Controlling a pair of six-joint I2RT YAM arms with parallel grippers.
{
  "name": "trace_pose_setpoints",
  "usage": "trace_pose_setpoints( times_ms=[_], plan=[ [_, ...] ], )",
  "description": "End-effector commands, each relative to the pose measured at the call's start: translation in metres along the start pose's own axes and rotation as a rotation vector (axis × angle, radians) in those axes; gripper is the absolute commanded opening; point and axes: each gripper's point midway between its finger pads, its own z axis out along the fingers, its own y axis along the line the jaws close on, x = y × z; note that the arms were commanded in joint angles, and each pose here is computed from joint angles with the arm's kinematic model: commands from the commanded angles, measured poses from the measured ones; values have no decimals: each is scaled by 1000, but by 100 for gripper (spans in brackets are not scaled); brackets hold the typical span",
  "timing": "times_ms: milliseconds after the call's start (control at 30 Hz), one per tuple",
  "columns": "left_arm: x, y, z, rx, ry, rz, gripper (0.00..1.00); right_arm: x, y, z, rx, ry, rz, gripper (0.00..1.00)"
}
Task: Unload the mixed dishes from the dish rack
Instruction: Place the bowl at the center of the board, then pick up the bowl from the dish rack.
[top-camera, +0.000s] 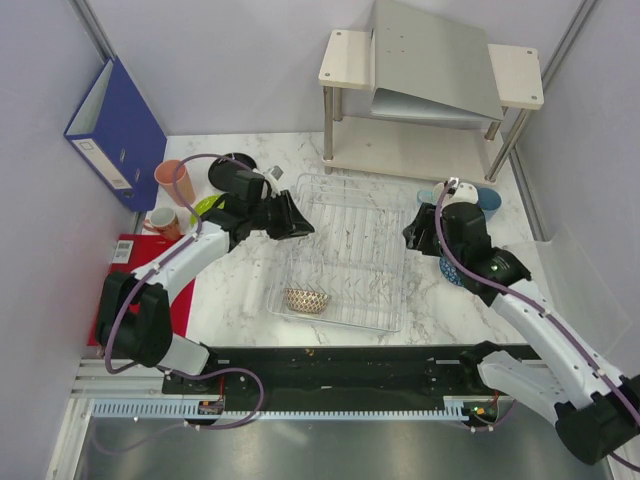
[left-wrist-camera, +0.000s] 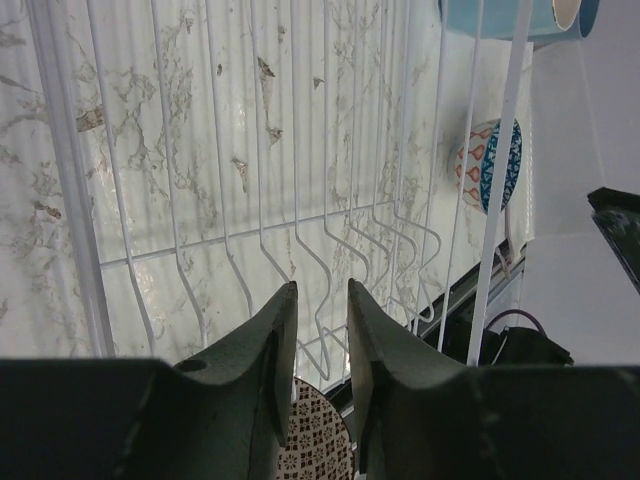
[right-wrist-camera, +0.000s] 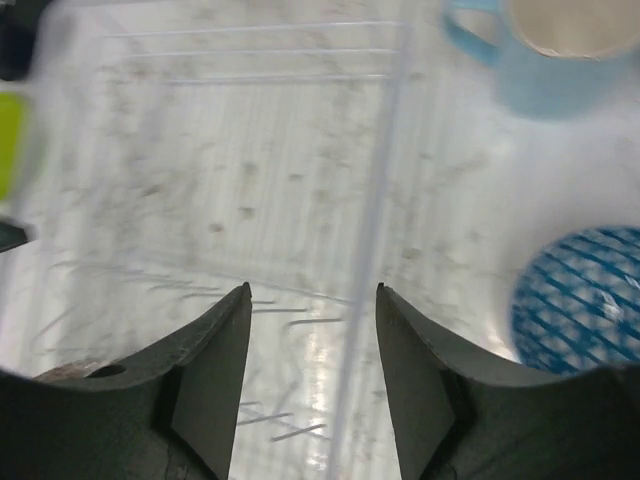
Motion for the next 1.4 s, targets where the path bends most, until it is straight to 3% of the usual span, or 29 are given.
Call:
trace_pose_setpoints(
  times_ms=[0,67,267,500,633,867,1000,1367],
  plan=[
    [-19,-17,-22,-3,-85,122,34,-17,102,-53,-611,-30,-75,60],
    [-15,-12,-20,-18,-61,131,34,-9,134,-76,-840,-6,-110,60],
    [0,-4,-23,-35,-27,128,34,34,164,-87,-1051,121,-234,60],
    [-9,-17,-78,-53,-211,239,35,66,185,-115,-1245,196,-354,61],
    [-6,-16,-91,-58,-254,275,38,83,191,-117,-1290,247,-394,59],
    [16,0,-60,-52,-94,220,35,113,194,-96,-1248,325,-460,51],
    [15,0,-58,-49,-92,215,35,133,199,-83,-1221,365,-491,48],
    [21,1,-58,-38,-81,218,35,147,231,-75,-1233,368,-549,45]
  ],
)
